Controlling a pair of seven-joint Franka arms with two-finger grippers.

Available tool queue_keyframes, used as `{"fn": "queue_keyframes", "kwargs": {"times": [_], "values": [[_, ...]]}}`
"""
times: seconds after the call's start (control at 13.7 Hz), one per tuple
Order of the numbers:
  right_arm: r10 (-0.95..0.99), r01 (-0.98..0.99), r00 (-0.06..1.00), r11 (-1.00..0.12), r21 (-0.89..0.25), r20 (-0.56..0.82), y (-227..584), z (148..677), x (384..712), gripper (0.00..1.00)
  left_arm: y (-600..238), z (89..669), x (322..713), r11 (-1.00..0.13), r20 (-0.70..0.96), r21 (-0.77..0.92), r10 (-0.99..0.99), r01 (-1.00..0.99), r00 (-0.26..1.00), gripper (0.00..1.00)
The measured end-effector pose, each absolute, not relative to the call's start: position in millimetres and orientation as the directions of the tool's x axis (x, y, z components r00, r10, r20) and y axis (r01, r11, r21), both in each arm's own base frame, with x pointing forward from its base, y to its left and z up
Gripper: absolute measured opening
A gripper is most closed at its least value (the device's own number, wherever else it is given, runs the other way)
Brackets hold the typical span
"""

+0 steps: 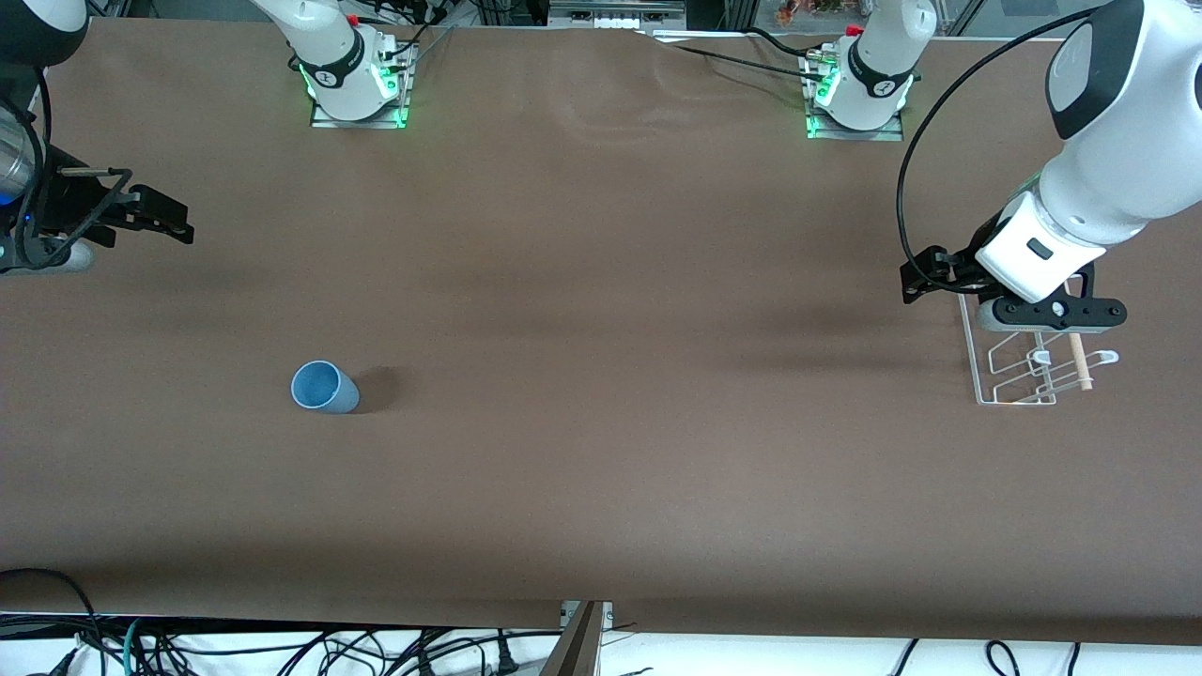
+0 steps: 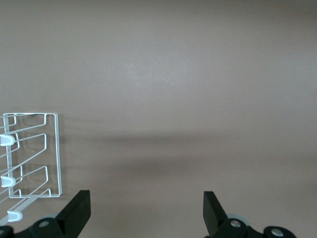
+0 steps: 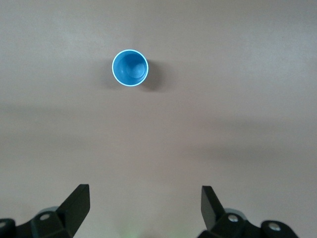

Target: Transfer cup to left arm and place on rack

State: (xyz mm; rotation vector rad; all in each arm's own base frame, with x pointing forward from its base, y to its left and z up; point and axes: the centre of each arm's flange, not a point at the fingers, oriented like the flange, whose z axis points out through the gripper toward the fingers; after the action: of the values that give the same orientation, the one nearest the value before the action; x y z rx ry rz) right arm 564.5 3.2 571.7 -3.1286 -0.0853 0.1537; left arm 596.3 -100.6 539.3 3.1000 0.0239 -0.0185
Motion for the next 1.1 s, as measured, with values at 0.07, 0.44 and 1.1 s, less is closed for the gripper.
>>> {"fn": "queue_keyframes", "kwargs": {"times": [0.07, 0.44, 1.1], "values": [[0.055, 0.054, 0.993, -0.998, -0.011, -0.1, 3, 570, 565, 1.0, -101, 539, 597, -0.999, -0.013, 0.041, 0.015, 0.016, 1.0, 1.0], [0.055, 0.054, 0.992, -0.998, -0.012, -0.111, 3, 562, 569, 1.0, -96, 538, 597, -1.0, -0.007, 0.013, 0.01, 0.01, 1.0, 1.0], [0.085, 0.084, 0.989, -0.996, -0.018, -0.12, 9, 447, 628, 1.0, -93, 553, 600, -1.0, 0.023, 0.01, -0.018, -0.019, 1.0, 1.0]]}}
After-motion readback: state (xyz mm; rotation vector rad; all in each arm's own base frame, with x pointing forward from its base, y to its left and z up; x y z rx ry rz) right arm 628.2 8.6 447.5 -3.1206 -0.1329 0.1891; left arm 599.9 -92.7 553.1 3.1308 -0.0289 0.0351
